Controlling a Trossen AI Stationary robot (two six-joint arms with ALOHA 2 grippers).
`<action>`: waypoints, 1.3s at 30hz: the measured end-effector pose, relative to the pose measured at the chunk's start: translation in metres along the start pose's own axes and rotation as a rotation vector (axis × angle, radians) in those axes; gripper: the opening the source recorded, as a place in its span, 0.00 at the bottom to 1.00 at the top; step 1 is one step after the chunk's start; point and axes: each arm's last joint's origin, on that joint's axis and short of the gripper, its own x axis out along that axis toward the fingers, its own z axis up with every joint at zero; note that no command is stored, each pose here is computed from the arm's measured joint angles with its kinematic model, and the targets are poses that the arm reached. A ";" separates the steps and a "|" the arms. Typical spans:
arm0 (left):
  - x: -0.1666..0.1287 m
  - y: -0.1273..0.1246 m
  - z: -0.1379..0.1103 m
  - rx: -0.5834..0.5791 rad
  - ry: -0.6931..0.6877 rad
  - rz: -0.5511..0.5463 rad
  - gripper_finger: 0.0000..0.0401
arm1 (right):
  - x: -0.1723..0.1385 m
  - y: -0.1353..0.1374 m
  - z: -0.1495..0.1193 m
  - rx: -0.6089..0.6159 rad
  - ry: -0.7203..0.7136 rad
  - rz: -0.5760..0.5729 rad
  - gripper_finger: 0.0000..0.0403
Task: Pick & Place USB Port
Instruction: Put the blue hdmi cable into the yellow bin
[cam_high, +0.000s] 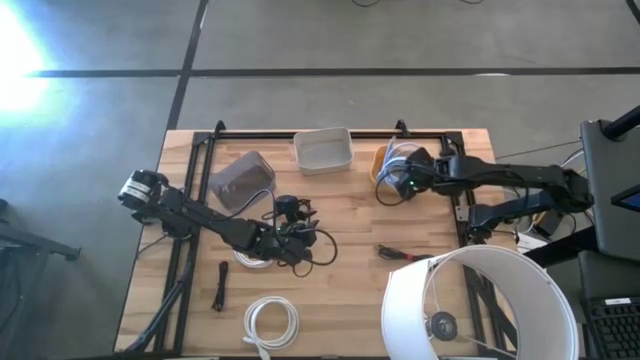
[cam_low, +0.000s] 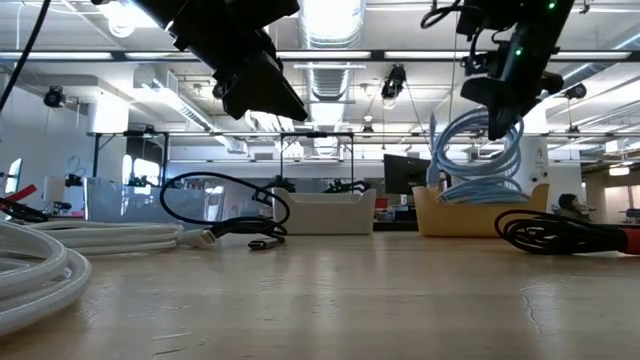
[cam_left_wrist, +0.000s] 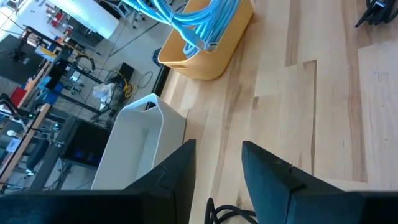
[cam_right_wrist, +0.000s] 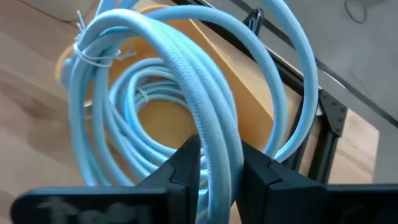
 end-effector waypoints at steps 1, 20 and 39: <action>0.000 0.000 0.000 0.000 0.000 0.000 0.33 | 0.001 0.000 0.001 -0.003 0.003 -0.006 0.20; 0.000 0.000 0.000 0.000 0.001 0.001 0.33 | -0.018 -0.015 0.029 -0.111 -0.088 -0.026 0.38; 0.001 0.000 0.000 -0.020 0.000 -0.014 0.33 | 0.021 -0.004 -0.005 -0.105 0.007 -0.024 0.03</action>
